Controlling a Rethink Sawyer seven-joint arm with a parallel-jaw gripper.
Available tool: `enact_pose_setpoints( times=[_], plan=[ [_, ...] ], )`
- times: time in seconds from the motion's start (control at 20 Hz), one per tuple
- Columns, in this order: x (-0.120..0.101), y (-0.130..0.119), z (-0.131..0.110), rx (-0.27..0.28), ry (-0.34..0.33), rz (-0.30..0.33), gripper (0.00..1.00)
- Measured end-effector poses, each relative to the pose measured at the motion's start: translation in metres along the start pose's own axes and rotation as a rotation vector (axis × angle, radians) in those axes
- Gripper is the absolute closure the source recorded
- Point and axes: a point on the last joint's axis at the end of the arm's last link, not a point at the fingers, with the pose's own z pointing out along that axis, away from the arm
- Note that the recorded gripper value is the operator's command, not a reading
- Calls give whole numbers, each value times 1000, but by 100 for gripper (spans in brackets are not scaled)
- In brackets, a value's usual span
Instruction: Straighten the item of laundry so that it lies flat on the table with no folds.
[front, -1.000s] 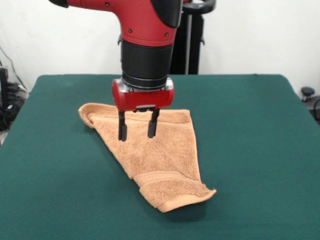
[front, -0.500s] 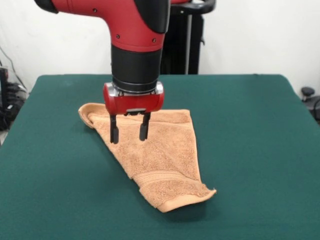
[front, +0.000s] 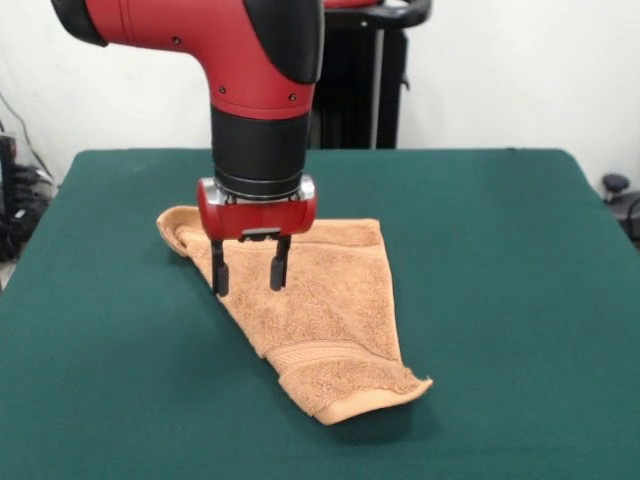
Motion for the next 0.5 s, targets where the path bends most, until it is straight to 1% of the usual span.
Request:
enact_pose_setpoints(
  times=[0.5],
  plan=[
    [0, -1, 0, -1, 0, 2, 0]
  ],
)
